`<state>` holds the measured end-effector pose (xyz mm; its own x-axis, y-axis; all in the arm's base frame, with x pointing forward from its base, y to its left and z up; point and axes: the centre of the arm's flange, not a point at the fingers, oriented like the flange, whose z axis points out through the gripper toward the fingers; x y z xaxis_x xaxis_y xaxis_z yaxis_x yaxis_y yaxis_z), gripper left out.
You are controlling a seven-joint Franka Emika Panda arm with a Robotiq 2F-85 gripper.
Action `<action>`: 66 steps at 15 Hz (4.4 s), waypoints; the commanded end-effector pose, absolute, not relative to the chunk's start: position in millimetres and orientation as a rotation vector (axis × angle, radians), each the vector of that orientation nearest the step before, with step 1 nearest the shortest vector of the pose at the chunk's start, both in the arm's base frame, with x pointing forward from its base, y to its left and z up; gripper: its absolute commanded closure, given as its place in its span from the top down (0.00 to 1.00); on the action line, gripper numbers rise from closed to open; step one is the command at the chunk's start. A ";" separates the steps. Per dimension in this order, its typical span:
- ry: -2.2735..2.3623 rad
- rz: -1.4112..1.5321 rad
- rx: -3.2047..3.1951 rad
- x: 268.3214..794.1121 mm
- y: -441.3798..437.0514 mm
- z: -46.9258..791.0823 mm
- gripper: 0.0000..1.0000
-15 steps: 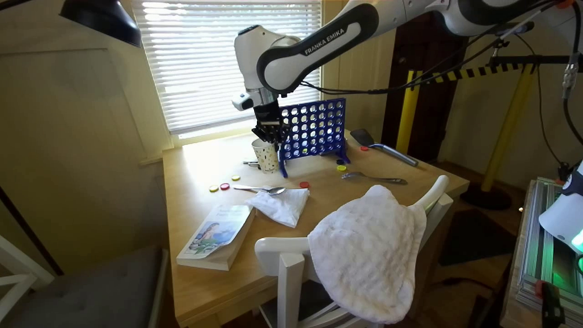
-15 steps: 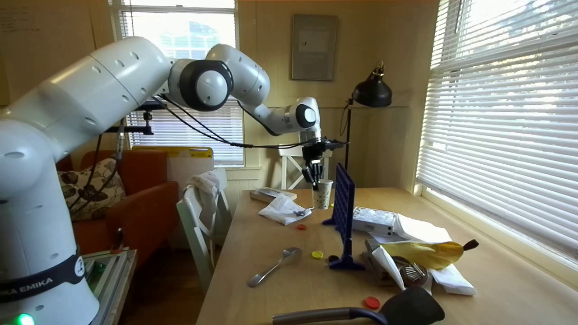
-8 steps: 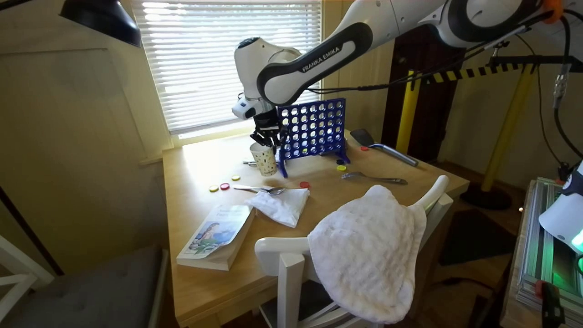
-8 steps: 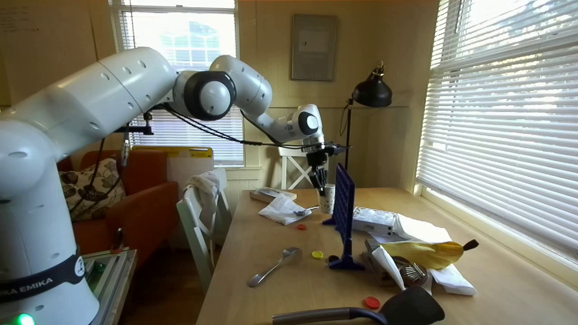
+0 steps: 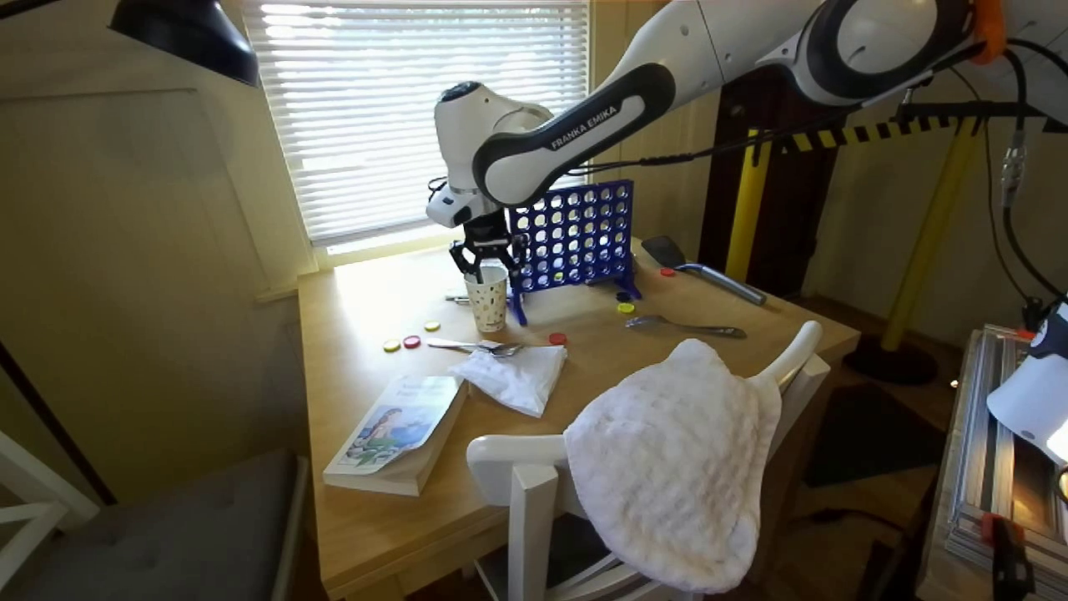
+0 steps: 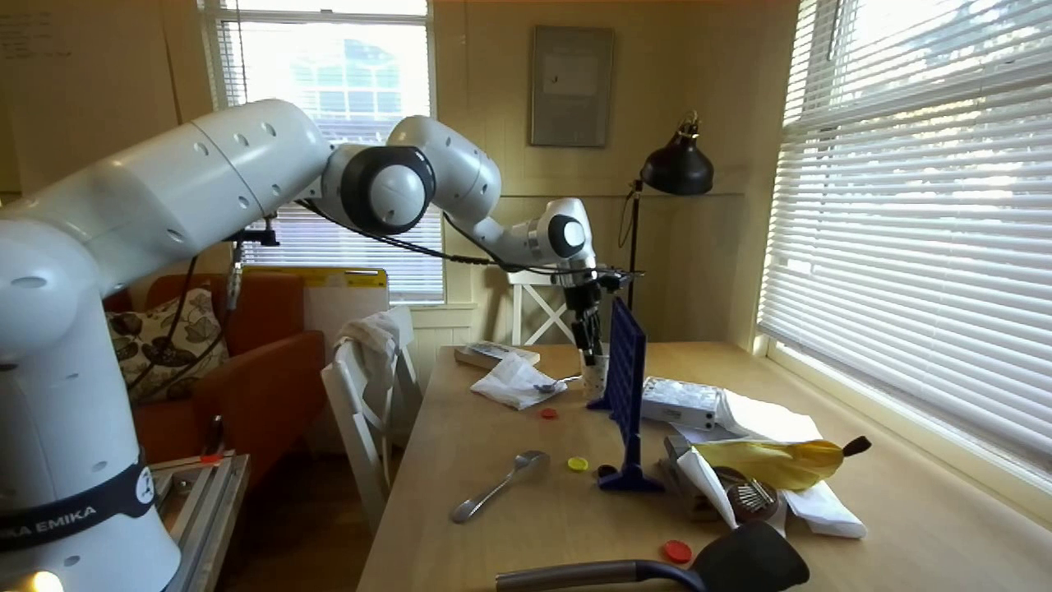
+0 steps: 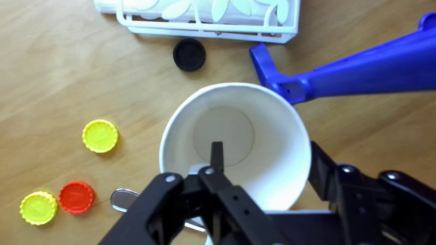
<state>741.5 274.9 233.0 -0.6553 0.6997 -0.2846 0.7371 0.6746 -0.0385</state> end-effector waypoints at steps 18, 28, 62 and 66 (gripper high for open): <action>2.073 -0.698 1.539 622.3 330.4 340.1 1.00; 1.836 -0.748 1.711 634.1 308.8 341.4 1.00; 0.271 -0.140 2.869 425.0 180.8 315.8 1.00; 0.192 -0.177 2.889 449.0 162.0 307.6 1.00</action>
